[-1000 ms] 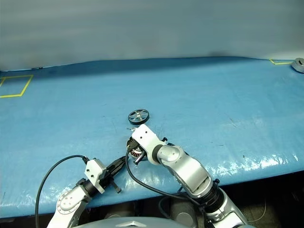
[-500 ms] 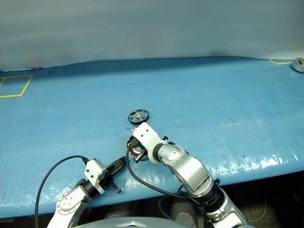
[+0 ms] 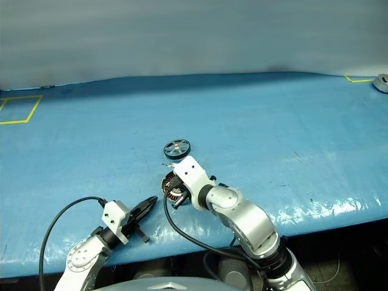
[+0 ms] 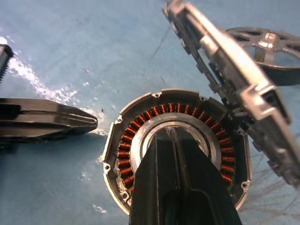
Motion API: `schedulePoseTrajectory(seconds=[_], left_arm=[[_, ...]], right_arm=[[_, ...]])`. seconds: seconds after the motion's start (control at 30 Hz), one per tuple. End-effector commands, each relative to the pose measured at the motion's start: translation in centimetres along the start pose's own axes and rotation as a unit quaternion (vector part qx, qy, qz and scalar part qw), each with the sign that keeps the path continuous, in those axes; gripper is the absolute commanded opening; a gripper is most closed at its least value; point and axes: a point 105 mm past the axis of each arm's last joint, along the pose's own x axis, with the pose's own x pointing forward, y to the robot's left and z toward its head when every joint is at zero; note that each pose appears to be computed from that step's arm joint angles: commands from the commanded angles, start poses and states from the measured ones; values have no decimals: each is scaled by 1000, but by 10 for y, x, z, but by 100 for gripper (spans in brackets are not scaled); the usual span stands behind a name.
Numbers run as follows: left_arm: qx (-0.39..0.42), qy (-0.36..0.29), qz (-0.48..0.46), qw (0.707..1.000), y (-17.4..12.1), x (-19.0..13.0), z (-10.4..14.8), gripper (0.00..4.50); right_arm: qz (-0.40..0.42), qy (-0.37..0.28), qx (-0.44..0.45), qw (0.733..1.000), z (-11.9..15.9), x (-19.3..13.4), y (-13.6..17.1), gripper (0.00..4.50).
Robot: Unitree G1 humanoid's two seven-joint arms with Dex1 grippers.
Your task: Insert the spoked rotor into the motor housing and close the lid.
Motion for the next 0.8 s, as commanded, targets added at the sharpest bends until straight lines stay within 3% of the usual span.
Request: schedulePoseTrajectory(seconds=[0.03, 0.2, 0.3, 0.4, 0.8], left_arm=[[-14, 7, 31, 999, 18, -3, 11, 0], [-43, 33, 6, 999, 36, -1, 15, 0], [-2, 48, 1, 999, 52, 8, 22, 0], [52, 56, -12, 997, 65, 25, 34, 0], [100, 48, -197, 974, 86, 100, 96, 0]], right_arm=[[13, -49, -8, 999, 11, -22, 0, 3], [27, -51, -34, 998, -14, -44, -6, 3], [9, -86, -27, 996, -23, -51, -13, 3], [-9, -93, -18, 995, -37, -51, -16, 3], [-66, -148, -20, 987, -56, -53, -25, 3]])
